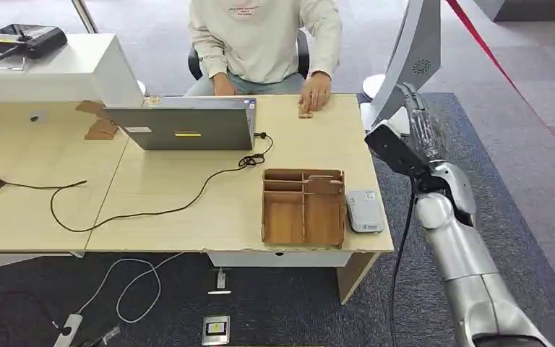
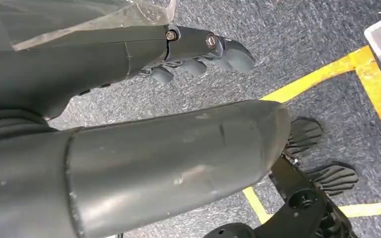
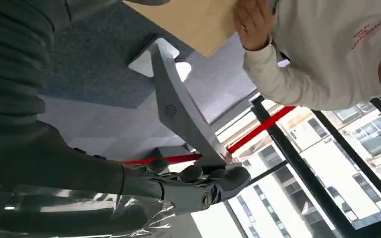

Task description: Pass the card to the sensor for recognition and then transmit it.

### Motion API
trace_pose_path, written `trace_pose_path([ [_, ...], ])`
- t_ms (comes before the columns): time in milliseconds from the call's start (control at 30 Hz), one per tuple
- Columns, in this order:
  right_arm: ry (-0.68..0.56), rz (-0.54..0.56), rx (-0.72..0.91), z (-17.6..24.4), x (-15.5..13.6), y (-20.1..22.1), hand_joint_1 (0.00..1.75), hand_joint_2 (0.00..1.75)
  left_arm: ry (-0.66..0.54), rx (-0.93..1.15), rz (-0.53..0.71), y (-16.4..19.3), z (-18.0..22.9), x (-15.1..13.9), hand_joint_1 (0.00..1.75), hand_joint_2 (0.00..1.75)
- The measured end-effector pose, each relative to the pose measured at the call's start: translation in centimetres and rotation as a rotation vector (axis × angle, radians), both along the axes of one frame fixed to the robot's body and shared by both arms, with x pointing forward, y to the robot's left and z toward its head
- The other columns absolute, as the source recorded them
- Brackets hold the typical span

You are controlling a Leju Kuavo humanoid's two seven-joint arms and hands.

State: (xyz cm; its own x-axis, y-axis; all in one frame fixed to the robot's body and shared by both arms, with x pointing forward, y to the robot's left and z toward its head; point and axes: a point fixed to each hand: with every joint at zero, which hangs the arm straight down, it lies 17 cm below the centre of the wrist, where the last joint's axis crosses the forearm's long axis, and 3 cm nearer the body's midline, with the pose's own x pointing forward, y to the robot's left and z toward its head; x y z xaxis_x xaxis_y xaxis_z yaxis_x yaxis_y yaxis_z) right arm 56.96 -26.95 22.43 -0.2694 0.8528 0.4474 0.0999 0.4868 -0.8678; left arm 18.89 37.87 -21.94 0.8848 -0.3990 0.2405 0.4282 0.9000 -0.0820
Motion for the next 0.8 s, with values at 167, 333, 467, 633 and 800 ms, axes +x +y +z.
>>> trace_pose_path([
  [167,-0.011,0.05,0.024,0.1,-2.0,1.6,0.0,1.75,-0.002,0.0,-0.001,0.0,0.0,0.0,0.0,0.0],
  [333,0.005,0.08,-0.022,-0.7,-3.4,2.7,0.0,1.75,0.002,-0.003,-0.018,-0.1,0.2,0.2,0.0,0.0],
  [467,0.03,0.087,-0.049,-1.9,-4.4,3.3,0.0,1.75,-0.001,0.0,-0.026,-0.1,0.4,0.7,0.0,0.0],
  [633,0.057,0.106,-0.082,-3.7,-5.5,5.0,0.0,1.75,-0.005,0.0,-0.027,-0.1,0.5,1.3,0.0,0.0],
  [800,0.046,0.128,-0.069,-4.1,-5.9,7.3,0.0,1.75,-0.002,0.0,-0.024,-0.3,0.6,1.5,0.0,0.0],
])
